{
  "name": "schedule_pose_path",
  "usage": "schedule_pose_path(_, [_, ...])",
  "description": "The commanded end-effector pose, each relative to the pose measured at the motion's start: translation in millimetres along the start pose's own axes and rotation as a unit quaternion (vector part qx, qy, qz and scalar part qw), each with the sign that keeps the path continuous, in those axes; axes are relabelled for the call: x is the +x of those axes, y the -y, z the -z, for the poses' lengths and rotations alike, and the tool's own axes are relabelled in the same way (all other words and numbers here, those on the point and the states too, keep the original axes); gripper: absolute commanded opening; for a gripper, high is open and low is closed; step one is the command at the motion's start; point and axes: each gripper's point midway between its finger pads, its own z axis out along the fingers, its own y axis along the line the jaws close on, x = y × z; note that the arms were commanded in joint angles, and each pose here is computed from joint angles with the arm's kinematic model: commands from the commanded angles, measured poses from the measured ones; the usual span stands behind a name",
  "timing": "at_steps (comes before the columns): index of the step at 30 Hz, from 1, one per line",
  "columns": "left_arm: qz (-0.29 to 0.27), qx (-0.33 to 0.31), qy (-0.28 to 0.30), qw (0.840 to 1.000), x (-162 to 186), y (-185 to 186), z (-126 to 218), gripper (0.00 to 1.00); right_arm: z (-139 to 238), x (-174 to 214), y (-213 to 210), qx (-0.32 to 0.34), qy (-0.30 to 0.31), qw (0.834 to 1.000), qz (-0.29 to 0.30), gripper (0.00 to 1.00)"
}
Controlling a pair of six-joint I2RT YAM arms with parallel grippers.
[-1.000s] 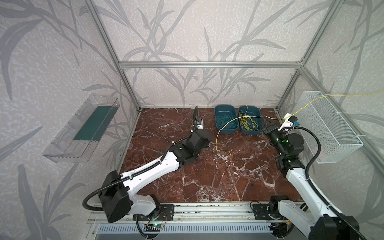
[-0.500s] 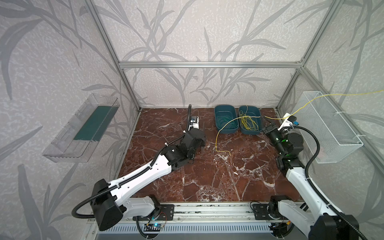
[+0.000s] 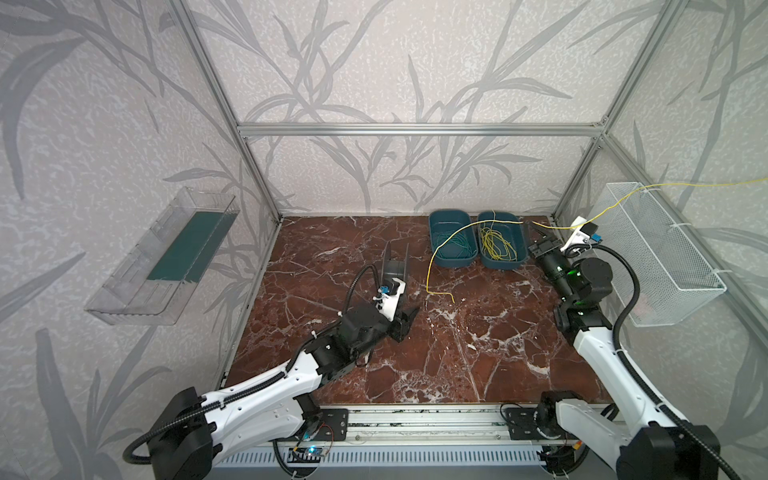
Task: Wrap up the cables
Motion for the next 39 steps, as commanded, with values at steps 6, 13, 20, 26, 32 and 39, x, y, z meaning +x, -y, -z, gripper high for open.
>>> schedule_pose_path(6, [-0.034,0.07,0.134,0.988,-60,35,-11,0.55,-11,8,-28,-0.048,-0.014,0.998,-0.031,0.0])
schedule_pose_path(13, [-0.037,0.022,0.154,0.987,-65,22,-29,0.29,-12,10,-36,-0.057,-0.017,0.998,-0.033,0.0])
schedule_pose_path(20, [-0.045,0.039,0.145,0.988,-76,32,-23,0.0,-15,12,-30,-0.047,-0.019,0.998,-0.032,0.0])
schedule_pose_path(26, [-0.08,0.02,0.109,0.991,-100,34,-15,0.0,-29,31,-26,-0.032,-0.088,0.995,-0.026,0.4])
schedule_pose_path(32, [-0.118,-0.056,0.086,0.988,-135,18,-13,0.0,-33,79,-34,-0.029,-0.201,0.979,0.019,0.7])
schedule_pose_path(39, [-0.146,-0.09,0.063,0.983,-164,5,-19,0.0,-17,102,-41,-0.036,-0.248,0.967,0.036,0.86])
